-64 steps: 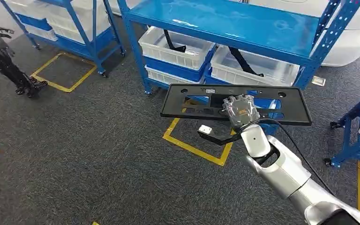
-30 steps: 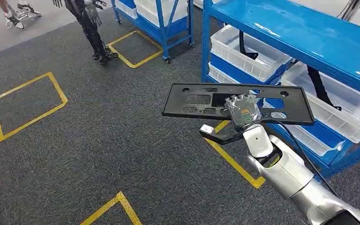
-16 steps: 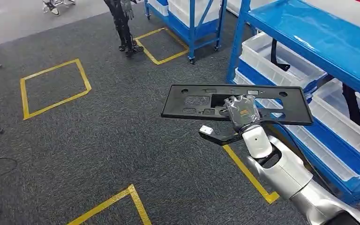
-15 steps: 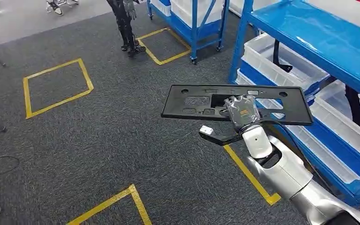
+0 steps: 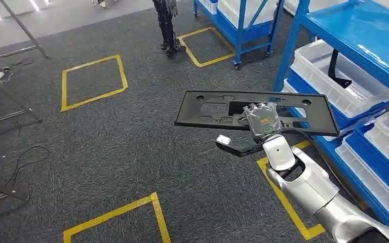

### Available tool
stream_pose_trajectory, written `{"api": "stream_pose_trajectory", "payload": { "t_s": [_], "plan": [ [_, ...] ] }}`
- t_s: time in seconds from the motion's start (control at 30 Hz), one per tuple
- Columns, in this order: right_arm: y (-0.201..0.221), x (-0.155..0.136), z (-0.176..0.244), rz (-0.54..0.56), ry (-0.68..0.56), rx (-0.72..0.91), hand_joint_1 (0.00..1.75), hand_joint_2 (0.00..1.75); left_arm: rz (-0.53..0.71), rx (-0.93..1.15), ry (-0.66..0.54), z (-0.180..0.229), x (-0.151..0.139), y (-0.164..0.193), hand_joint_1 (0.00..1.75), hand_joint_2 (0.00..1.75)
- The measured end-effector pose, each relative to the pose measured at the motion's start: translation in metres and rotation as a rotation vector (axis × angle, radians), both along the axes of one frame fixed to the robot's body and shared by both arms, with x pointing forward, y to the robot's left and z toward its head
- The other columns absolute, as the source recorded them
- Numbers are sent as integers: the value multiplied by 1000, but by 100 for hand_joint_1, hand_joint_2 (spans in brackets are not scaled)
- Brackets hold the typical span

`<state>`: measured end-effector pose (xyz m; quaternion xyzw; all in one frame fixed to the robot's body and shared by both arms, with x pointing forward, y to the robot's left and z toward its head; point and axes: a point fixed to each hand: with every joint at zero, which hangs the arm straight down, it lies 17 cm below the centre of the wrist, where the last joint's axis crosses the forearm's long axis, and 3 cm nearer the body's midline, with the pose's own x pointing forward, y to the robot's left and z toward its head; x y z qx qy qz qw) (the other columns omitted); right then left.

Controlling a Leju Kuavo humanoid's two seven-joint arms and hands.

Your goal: Take the parts from the cabinet and place them on the table.

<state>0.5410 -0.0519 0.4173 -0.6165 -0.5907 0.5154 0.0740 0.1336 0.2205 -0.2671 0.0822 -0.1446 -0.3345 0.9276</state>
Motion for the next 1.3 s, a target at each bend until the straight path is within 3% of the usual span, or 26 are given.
{"api": "stream_pose_trajectory", "payload": {
  "t_s": [0.27, 0.7, 1.3],
  "plan": [
    [-2, 1, -4, -3, 6, 4, 175, 175, 29, 32, 8, -3, -9, 19, 0, 175],
    [-15, 6, -5, -29, 3, -5, 175, 175, 95, 4, -35, 0, 3, 15, 0, 175],
    [-7, 3, 15, -13, -20, 6, 175, 175, 210, 30, 5, -5, -14, 32, 0, 175]
  ]
}}
